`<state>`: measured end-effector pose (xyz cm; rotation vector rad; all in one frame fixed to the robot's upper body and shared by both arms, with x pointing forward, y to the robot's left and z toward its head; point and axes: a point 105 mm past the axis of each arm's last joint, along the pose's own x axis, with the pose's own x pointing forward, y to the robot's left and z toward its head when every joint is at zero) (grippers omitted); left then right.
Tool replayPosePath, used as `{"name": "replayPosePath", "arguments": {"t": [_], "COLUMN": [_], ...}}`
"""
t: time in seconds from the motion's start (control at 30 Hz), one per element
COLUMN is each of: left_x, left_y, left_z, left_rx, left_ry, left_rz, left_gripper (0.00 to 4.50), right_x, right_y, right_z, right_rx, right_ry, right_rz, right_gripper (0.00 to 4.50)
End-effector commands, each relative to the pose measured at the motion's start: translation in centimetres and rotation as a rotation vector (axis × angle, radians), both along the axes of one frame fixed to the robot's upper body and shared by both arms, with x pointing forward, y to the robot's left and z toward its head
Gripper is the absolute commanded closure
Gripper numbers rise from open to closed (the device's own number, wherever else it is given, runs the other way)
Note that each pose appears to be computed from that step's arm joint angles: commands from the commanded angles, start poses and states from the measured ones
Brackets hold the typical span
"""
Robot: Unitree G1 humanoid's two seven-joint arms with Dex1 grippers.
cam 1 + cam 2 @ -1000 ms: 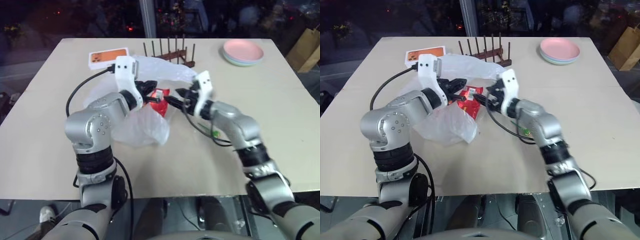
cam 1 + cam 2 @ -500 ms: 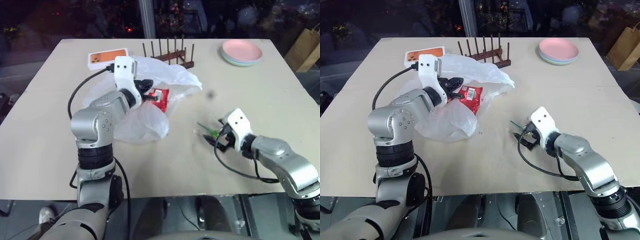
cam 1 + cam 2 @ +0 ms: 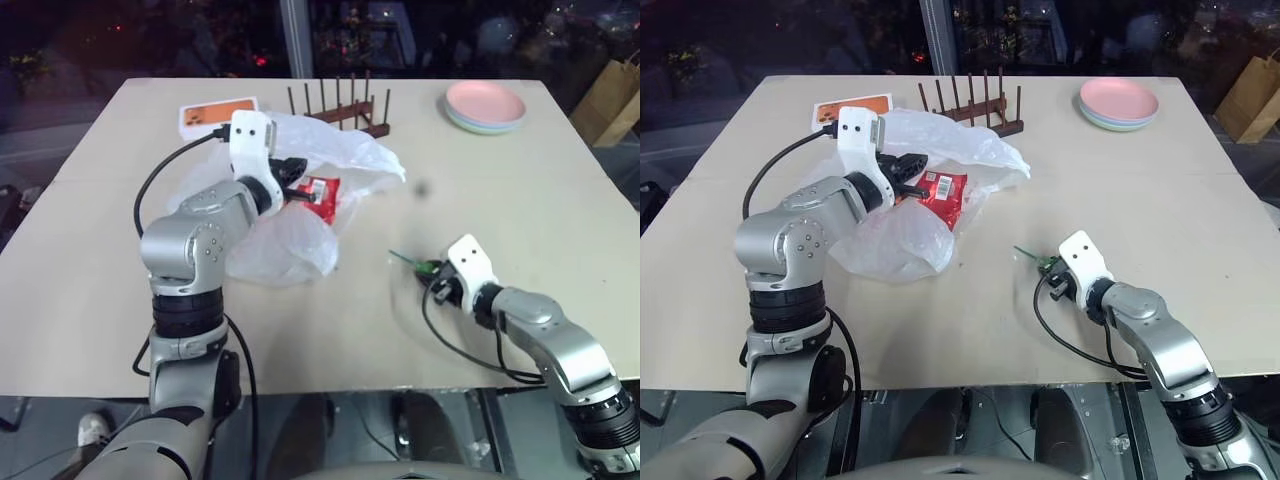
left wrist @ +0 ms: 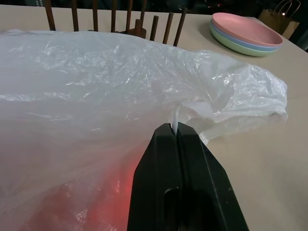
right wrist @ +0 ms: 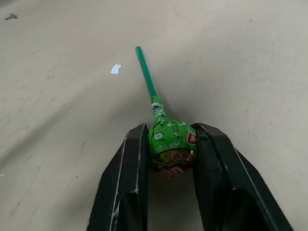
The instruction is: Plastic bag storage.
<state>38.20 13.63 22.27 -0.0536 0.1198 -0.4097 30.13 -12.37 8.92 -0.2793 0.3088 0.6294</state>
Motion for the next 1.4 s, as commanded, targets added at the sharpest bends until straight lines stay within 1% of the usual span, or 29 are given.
{"name": "replayPosePath", "arguments": {"t": [0.03,0.13,0.2,0.3,0.37,0.43,0.5,0.53,0.67,0.77,0.87,0.93,0.97,1.0,1.03,1.07,1.1,1.13,1.17,1.2,1.27,1.3,1.4], "left_x": [-0.3,-0.2,-0.1,0.0,0.0,0.0,-0.2,-0.5,-1.1,-1.6,-1.9,-2.1,-2.2,-2.3,-2.4,-2.5,-2.6,-2.7,-2.7,-2.7,-2.6,-2.6,-2.4], "left_y": [-0.4,-0.2,-0.2,-0.4,-0.5,-0.7,-1.0,-1.2,-1.6,-1.7,-1.7,-1.8,-1.9,-2.0,-2.1,-2.1,-2.0,-1.9,-1.8,-1.6,-0.9,-0.6,0.0], "left_z": [2.3,2.7,2.9,2.9,2.8,2.8,3.0,3.3,4.0,4.4,4.7,4.8,4.8,4.7,4.7,4.6,4.6,4.7,4.7,4.7,4.4,4.2,4.0], "left_rx": [-0.007,-0.036,-0.048,-0.055,-0.064,-0.067,-0.075,-0.080,-0.084,-0.075,-0.068,-0.063,-0.059,-0.057,-0.052,-0.048,-0.049,-0.048,-0.048,-0.048,-0.046,-0.049,-0.057], "left_ry": [-0.080,-0.078,-0.078,-0.075,-0.072,-0.070,-0.076,-0.084,-0.100,-0.111,-0.117,-0.120,-0.120,-0.120,-0.120,-0.120,-0.120,-0.121,-0.122,-0.121,-0.114,-0.111,-0.106], "left_rz": [-0.021,0.001,0.015,0.028,0.042,0.043,0.030,0.013,-0.025,-0.038,-0.039,-0.043,-0.046,-0.048,-0.049,-0.048,-0.043,-0.037,-0.033,-0.027,-0.004,0.007,0.024], "left_gripper": [4.50,4.50,4.50,4.50,4.50,4.50,4.50,4.50,4.50,4.50,4.50,4.50,4.50,4.50,4.50,4.50,4.50,4.50,4.50,4.50,4.50,4.50,4.50], "right_x": [0.2,0.3,-0.3,-1.2,-1.3,-0.9,0.2,1.3,3.5,5.0,6.4,6.7,6.4,6.1,5.9,5.5,5.2,5.1,5.2,5.6,6.3,6.5,6.5], "right_y": [-2.6,-6.9,-8.4,-8.7,-7.8,-6.6,-4.0,-1.6,4.7,11.4,16.8,19.9,22.0,23.2,24.5,25.5,26.4,26.8,26.8,26.6,25.3,24.4,21.5], "right_z": [1.9,3.6,4.2,4.4,4.4,4.5,5.0,5.5,6.9,7.8,8.2,8.5,8.8,9.0,9.4,9.5,9.4,9.3,9.3,9.4,10.0,10.2,10.5], "right_rx": [0.058,0.105,0.126,0.149,0.141,0.160,0.185,0.210,0.247,0.253,0.252,0.269,0.276,0.277,0.315,0.333,0.316,0.293,0.282,0.283,0.293,0.294,0.309], "right_ry": [-0.048,-0.119,-0.142,-0.136,-0.123,-0.118,-0.126,-0.131,-0.141,-0.150,-0.161,-0.161,-0.167,-0.174,-0.161,-0.146,-0.157,-0.172,-0.188,-0.209,-0.258,-0.280,-0.309], "right_rz": [-0.132,-0.380,-0.477,-0.516,-0.479,-0.438,-0.346,-0.269,-0.064,0.140,0.269,0.347,0.417,0.465,0.497,0.542,0.582,0.600,0.600,0.580,0.555,0.551,0.531], "right_gripper": [3.74,3.74,3.74,3.74,3.74,3.74,3.74,3.74,3.74,3.74,3.74,3.74,3.74,3.74,3.74,3.24,2.94,2.57,2.31,2.02,1.13,0.59,0.59]}}
